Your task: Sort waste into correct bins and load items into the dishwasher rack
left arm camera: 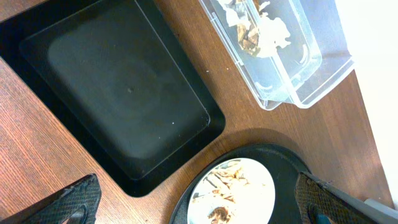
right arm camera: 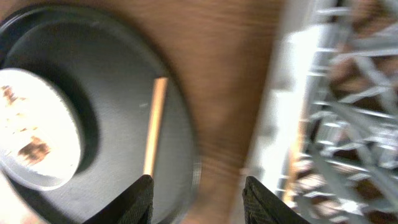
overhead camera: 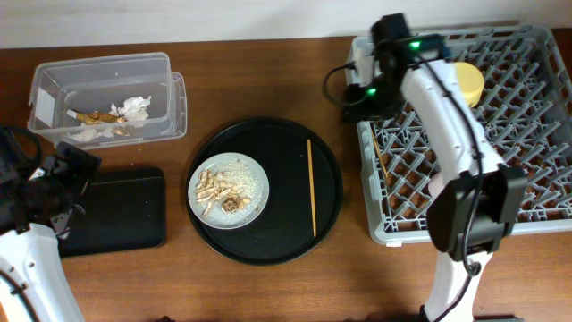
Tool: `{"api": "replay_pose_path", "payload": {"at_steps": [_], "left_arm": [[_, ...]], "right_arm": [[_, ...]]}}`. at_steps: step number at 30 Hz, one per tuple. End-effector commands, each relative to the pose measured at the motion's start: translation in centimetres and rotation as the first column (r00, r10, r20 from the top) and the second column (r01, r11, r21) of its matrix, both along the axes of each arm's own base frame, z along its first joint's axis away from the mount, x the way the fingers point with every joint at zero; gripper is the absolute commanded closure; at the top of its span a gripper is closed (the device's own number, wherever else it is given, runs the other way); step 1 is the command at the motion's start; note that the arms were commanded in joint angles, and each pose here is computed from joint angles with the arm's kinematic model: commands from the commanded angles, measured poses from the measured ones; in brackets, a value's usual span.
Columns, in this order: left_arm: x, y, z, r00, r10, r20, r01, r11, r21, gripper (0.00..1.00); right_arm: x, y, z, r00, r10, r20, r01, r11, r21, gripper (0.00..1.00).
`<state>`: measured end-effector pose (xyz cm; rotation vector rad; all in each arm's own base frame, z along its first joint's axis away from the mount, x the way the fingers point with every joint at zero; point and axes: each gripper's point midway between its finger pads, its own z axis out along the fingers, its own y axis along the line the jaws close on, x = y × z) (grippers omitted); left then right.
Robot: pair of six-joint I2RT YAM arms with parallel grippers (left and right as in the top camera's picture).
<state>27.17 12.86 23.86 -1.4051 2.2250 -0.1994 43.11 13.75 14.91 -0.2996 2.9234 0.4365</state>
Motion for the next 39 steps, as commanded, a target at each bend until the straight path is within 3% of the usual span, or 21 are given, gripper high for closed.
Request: {"api": "replay_pose_path", "payload": {"at_steps": [1, 6, 15, 19, 27, 31, 35, 39], "left_arm": [[-0.1, 0.3, -0.3, 1.0, 0.018, -0.01, -0.018, 1.0, -0.003, 0.01], [-0.1, 0.3, -0.3, 1.0, 0.018, -0.01, -0.018, 1.0, -0.003, 0.01], [-0.1, 0.3, -0.3, 1.0, 0.018, -0.01, -0.018, 1.0, -0.003, 0.01], [-0.1, 0.3, -0.3, 1.0, 0.018, -0.01, -0.018, 1.0, -0.003, 0.01], [-0.1, 0.3, -0.3, 1.0, 0.018, -0.01, -0.018, 1.0, -0.004, 0.01], [-0.1, 0.3, -0.3, 1.0, 0.018, -0.01, -0.018, 1.0, -0.004, 0.01], [-0.1, 0.3, -0.3, 1.0, 0.018, -0.01, -0.018, 1.0, -0.004, 0.01], [-0.1, 0.3, -0.3, 1.0, 0.018, -0.01, -0.018, 1.0, -0.004, 0.01]], "right_arm": [[-2.0, 4.1, -0.2, 0.999, -0.007, -0.039, 0.007, 1.0, -0.002, 0.52], [-3.3, 5.5, -4.2, 0.989, -0.15, 0.001, 0.146, 0.964, -0.221, 0.58], [-6.3, 9.4, -11.8, 0.971, -0.238, -0.013, 0.231, 0.955, -0.188, 0.75], [-6.5, 8.3, -13.7, 0.969, -0.245, 0.016, 0.242, 0.944, -0.224, 0.76], [-6.6, 8.0, -13.8, 0.969, -0.244, 0.026, 0.244, 0.94, -0.24, 0.78], [-6.8, 9.6, -13.1, 0.973, -0.23, -0.022, 0.223, 0.96, -0.167, 0.91], [-6.5, 9.7, -10.5, 0.974, -0.225, -0.018, 0.219, 0.961, -0.17, 0.9], [-6.4, 9.0, -10.1, 0.973, -0.233, -0.004, 0.227, 0.953, -0.201, 0.76]]}}
